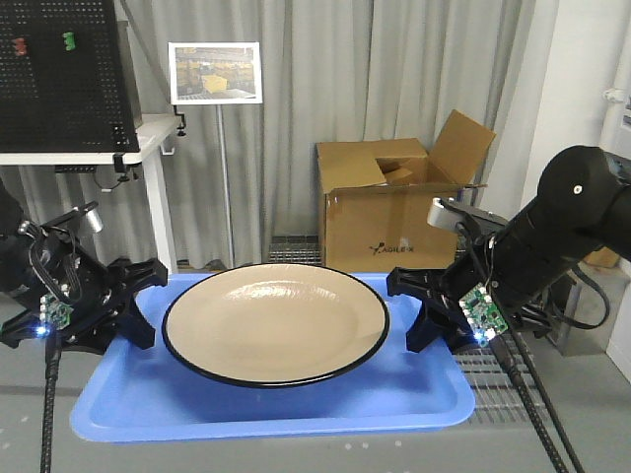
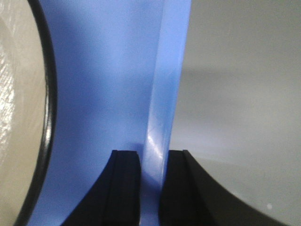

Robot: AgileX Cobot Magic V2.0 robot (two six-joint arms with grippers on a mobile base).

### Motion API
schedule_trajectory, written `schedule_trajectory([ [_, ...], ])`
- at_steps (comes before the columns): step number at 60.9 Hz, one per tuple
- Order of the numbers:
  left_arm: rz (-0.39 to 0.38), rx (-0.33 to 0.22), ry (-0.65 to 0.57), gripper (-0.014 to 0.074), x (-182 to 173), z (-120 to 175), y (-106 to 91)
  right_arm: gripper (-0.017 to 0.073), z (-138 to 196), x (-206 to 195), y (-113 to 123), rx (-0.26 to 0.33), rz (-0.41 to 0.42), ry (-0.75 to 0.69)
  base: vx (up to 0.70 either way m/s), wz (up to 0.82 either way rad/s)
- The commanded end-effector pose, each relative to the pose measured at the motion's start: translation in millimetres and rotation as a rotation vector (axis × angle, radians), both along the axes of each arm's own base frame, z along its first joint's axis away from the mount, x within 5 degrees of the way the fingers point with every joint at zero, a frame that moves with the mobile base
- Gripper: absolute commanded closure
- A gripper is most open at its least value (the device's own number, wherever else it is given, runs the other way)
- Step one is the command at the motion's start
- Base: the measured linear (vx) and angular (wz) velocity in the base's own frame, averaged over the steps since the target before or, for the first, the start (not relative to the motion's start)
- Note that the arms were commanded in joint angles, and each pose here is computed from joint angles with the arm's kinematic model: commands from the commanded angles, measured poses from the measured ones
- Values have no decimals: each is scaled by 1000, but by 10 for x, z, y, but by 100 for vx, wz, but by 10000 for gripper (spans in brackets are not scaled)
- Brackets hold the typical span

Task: Place disk in tray to left cabinet
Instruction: 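Hold the tray with both grippers while driving to the white cabinet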

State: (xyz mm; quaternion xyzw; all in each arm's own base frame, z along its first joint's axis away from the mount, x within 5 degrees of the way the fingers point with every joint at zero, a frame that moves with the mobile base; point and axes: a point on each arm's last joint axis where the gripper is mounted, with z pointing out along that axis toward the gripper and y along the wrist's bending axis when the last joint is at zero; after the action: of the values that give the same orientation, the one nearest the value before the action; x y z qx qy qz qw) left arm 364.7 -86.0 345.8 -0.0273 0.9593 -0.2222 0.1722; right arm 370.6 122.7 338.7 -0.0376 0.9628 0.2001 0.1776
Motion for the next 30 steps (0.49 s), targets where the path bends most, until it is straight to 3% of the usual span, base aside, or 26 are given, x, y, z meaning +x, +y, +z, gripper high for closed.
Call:
schedule_trajectory([
  [1, -22, -233, -89, 594, -169, 434, -247, 565, 441, -141, 217, 226, 20, -117, 52, -3],
  [30, -22, -233, -89, 594, -169, 434, -247, 565, 441, -141, 217, 225, 20, -117, 49, -7],
])
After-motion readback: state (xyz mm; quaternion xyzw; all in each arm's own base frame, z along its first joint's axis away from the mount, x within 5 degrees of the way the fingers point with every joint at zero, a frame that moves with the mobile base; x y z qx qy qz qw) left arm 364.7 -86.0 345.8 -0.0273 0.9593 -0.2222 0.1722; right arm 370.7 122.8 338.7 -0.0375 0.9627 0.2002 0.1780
